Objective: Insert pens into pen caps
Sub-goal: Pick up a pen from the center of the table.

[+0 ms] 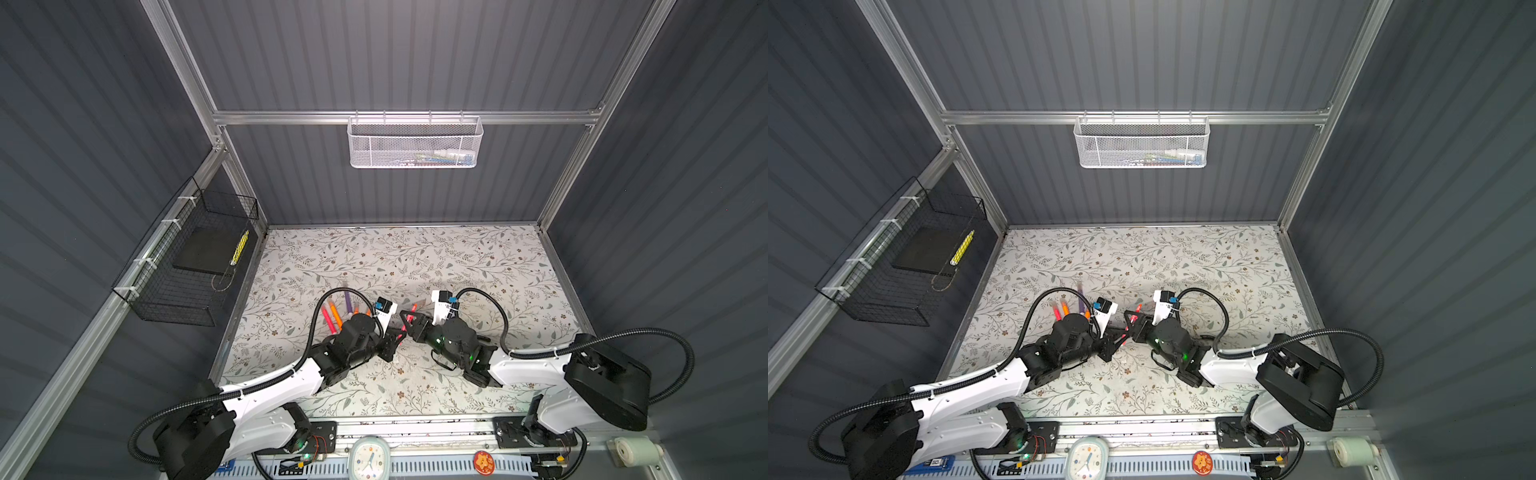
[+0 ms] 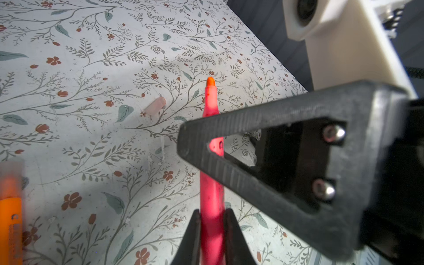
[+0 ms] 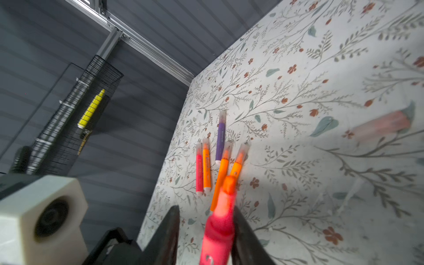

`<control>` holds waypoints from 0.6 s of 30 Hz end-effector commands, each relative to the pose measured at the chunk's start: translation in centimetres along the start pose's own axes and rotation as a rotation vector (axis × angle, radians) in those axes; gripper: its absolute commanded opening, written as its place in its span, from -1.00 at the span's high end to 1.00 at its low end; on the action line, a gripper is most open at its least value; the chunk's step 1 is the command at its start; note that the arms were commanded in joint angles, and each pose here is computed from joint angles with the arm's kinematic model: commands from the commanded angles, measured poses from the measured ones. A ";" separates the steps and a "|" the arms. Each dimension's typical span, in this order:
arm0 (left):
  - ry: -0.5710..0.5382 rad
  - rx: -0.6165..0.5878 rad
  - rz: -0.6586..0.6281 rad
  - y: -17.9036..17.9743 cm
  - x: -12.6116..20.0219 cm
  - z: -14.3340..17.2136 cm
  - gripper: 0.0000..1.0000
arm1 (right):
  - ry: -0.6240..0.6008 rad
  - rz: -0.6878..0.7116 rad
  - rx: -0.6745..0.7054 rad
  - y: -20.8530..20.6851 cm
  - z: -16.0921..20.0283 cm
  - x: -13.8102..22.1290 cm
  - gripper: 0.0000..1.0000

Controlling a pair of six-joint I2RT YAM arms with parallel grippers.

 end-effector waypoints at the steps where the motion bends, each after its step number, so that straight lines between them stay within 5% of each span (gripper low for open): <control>1: -0.006 -0.025 0.031 -0.5 0.2 0.3 1.00 | -0.016 -0.006 0.018 0.8 -0.6 -0.3 0.56; 8: -0.013 -0.027 0.025 -0.4 0.4 0.2 0.82 | 0.000 -0.009 0.026 0.9 -0.3 -0.3 0.99; 13: -0.020 -0.021 0.011 -0.1 0.2 0.2 0.37 | 0.011 -0.024 0.029 1.4 0.0 -0.1 1.00; 18: -0.019 -0.022 0.007 -0.1 -0.3 -0.1 0.32 | 0.025 -0.040 0.037 1.9 0.6 0.0 1.00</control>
Point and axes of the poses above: each gripper's point midway between its finger pads, its own x axis back along the fingers, its own y axis along the line the jaws close on, z = x × y, the point moved 3 cm from there along x, back along the fingers, and after that the axes turned 2 degrees about x, right-handed, at the moved point
